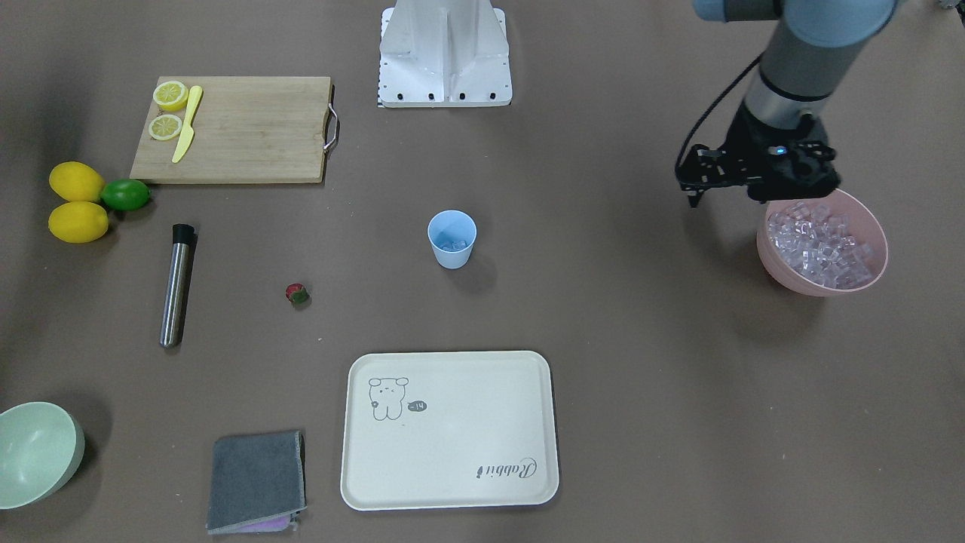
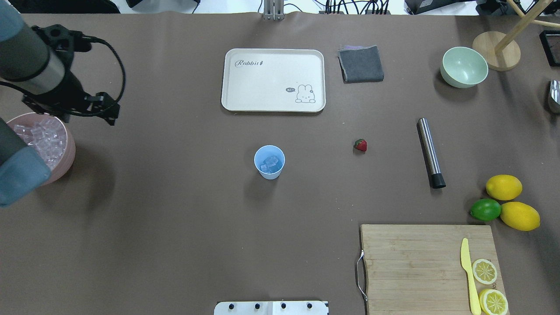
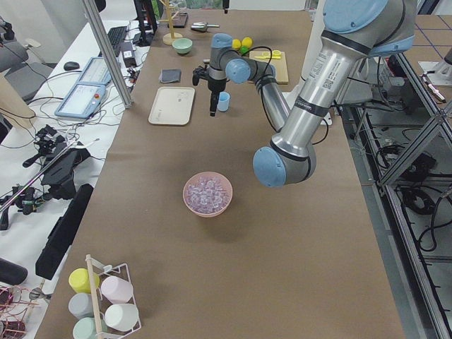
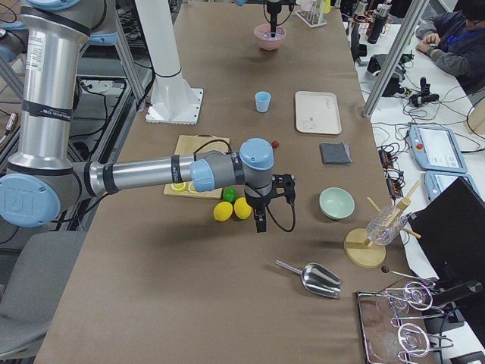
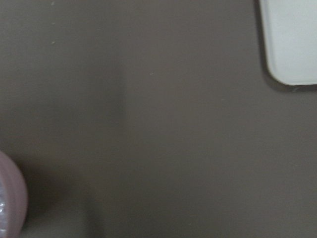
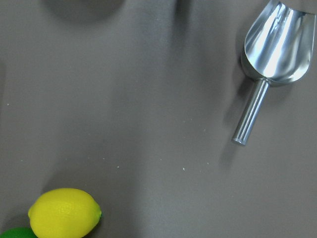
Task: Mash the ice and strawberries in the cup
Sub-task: 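Move the empty left gripper back beside the pink ice bowl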
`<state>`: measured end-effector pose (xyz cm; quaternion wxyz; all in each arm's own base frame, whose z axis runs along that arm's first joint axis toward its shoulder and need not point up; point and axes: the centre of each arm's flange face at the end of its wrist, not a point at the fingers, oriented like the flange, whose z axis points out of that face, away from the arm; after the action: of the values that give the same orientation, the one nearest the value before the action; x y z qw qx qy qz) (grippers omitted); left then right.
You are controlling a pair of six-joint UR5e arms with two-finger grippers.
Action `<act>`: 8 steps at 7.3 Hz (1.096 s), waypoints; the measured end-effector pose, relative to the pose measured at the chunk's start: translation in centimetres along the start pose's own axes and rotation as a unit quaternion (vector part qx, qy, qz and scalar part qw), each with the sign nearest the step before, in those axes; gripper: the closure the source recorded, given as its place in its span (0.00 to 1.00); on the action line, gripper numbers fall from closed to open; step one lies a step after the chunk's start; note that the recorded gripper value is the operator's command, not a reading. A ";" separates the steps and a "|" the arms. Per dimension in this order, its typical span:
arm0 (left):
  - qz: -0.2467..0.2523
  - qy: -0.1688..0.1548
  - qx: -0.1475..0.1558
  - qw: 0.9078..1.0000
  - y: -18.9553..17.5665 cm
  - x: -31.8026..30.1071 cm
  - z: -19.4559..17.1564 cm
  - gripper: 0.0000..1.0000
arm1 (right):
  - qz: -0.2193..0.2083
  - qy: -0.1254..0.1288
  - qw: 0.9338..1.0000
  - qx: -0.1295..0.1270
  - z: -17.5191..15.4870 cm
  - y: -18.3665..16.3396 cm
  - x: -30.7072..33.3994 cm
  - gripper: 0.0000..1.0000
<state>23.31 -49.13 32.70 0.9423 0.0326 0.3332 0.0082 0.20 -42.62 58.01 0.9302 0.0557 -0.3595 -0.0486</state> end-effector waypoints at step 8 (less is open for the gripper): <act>0.026 0.012 -0.068 0.997 4.5 -40.3 2.1 0.02 | 0.036 0.008 0.999 -0.031 1.5 6.3 5.4 0.00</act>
<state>-6.71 -46.26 59.96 0.9376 -0.0231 0.3426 0.0555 3.50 -37.16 63.56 0.9354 0.0140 -0.3523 -0.0257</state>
